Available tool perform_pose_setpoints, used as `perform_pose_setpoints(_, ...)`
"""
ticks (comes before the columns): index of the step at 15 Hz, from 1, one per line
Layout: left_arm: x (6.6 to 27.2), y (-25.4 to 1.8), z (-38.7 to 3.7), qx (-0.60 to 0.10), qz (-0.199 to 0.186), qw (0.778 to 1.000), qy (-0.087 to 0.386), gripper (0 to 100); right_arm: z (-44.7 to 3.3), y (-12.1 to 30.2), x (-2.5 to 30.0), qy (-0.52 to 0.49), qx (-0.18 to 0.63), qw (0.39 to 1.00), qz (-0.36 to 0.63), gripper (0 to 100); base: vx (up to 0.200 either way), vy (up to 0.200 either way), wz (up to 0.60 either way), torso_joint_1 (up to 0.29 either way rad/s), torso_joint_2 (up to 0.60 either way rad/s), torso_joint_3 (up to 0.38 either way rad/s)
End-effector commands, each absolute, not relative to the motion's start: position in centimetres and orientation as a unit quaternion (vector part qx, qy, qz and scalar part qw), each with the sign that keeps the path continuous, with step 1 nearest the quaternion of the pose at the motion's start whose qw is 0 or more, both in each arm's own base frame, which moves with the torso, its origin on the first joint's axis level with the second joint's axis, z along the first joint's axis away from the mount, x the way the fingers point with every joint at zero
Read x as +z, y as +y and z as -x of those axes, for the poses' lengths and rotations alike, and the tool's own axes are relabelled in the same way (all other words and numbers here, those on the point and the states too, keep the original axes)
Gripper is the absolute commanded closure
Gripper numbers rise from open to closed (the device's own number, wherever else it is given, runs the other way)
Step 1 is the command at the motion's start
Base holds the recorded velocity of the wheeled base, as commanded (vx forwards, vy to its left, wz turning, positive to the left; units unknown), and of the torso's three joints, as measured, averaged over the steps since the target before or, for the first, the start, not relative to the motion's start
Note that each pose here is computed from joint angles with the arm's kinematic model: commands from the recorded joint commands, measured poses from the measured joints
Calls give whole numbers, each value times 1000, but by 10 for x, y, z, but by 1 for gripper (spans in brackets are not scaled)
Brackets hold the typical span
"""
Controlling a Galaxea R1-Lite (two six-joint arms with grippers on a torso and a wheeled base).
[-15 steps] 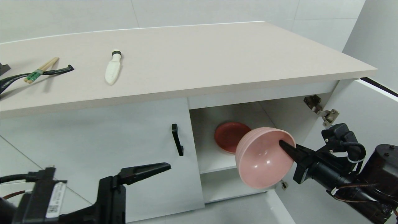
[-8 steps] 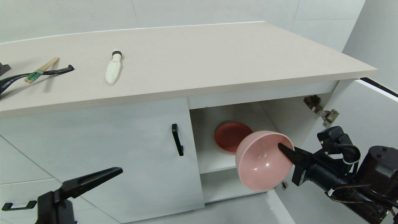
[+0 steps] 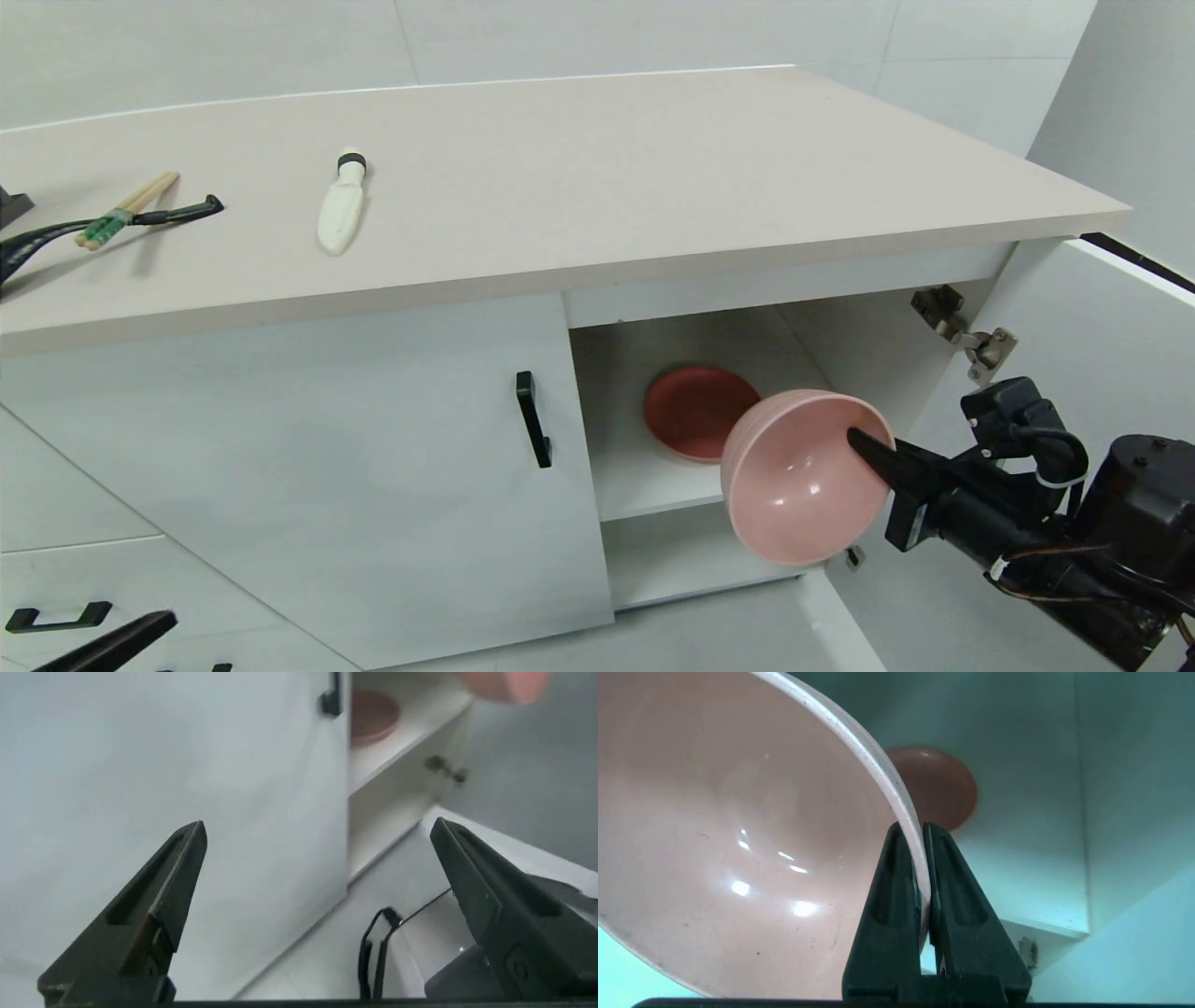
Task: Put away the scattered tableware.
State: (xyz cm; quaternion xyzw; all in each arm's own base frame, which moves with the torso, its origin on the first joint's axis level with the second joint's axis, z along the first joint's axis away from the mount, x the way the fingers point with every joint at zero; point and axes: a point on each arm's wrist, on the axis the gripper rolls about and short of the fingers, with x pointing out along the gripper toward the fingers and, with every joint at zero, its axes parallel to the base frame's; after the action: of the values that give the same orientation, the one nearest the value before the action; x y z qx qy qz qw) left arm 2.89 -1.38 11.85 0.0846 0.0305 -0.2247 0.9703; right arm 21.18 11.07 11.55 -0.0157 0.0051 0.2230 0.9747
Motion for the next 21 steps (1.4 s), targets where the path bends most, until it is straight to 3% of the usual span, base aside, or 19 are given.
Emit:
perform_pose_setpoints(1,103,-1,-2,-141,-63,988,10,0,-212,109,117,1,219,976,15,100,0,0,0,0,0,0)
perform_pose_setpoints(5,92,1,6,-64,-60,996,27,0,-207,102,115,12,212,977,13,100,0,0,0,0,0,0)
perform_pose_setpoints(6,83,2,9,-31,-54,996,60,0,-211,101,111,22,206,978,-3,100,0,0,0,0,0,0)
perform_pose_setpoints(9,83,3,12,44,-30,998,43,0,-226,96,112,20,184,982,-43,100,0,0,0,0,0,0)
perform_pose_setpoints(13,82,3,15,70,-30,997,29,0,-257,115,73,77,190,978,-32,100,0,0,0,0,0,0)
perform_pose_setpoints(16,83,2,16,108,-63,992,27,0,-278,125,71,58,197,978,-37,100,0,0,0,0,0,0)
perform_pose_setpoints(21,83,1,15,121,-62,990,29,0,-320,145,61,26,229,972,-43,100,0,0,0,0,0,0)
